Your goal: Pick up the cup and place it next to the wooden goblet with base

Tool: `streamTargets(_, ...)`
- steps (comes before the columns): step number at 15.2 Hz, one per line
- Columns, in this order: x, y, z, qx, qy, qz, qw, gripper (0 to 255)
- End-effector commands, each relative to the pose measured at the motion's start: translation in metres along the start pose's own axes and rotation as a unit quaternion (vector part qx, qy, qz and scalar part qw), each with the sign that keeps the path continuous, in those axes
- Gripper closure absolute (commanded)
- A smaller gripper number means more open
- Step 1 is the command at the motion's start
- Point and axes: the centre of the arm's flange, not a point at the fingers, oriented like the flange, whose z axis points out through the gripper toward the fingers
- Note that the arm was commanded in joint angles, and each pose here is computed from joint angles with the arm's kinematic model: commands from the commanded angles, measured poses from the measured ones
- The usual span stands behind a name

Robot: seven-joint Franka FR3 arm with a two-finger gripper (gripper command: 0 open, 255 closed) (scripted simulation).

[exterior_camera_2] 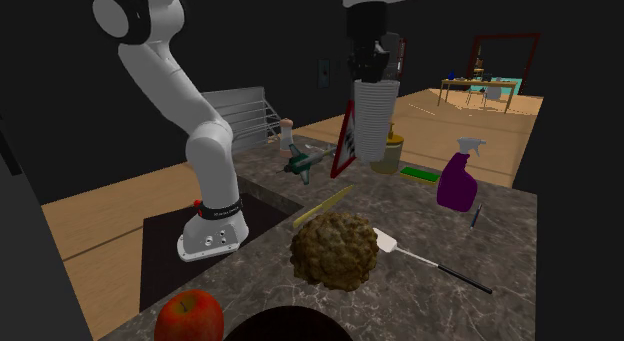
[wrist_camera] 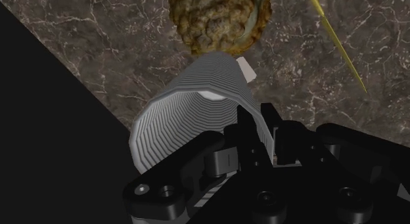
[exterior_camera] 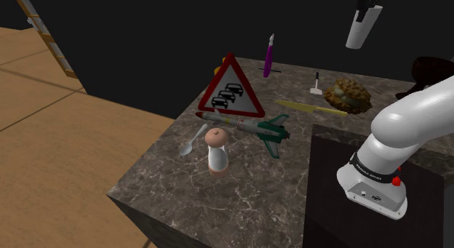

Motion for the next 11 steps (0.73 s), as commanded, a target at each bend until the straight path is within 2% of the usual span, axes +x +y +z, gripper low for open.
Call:
streamTargets(1, -0.002, 0.024, 0.001, -0.001, 0.0, -0.001, 1.0, 255)
streamTargets(11, -0.009, 0.156, 0.011, -0.001, 0.0, -0.001, 1.0, 255)
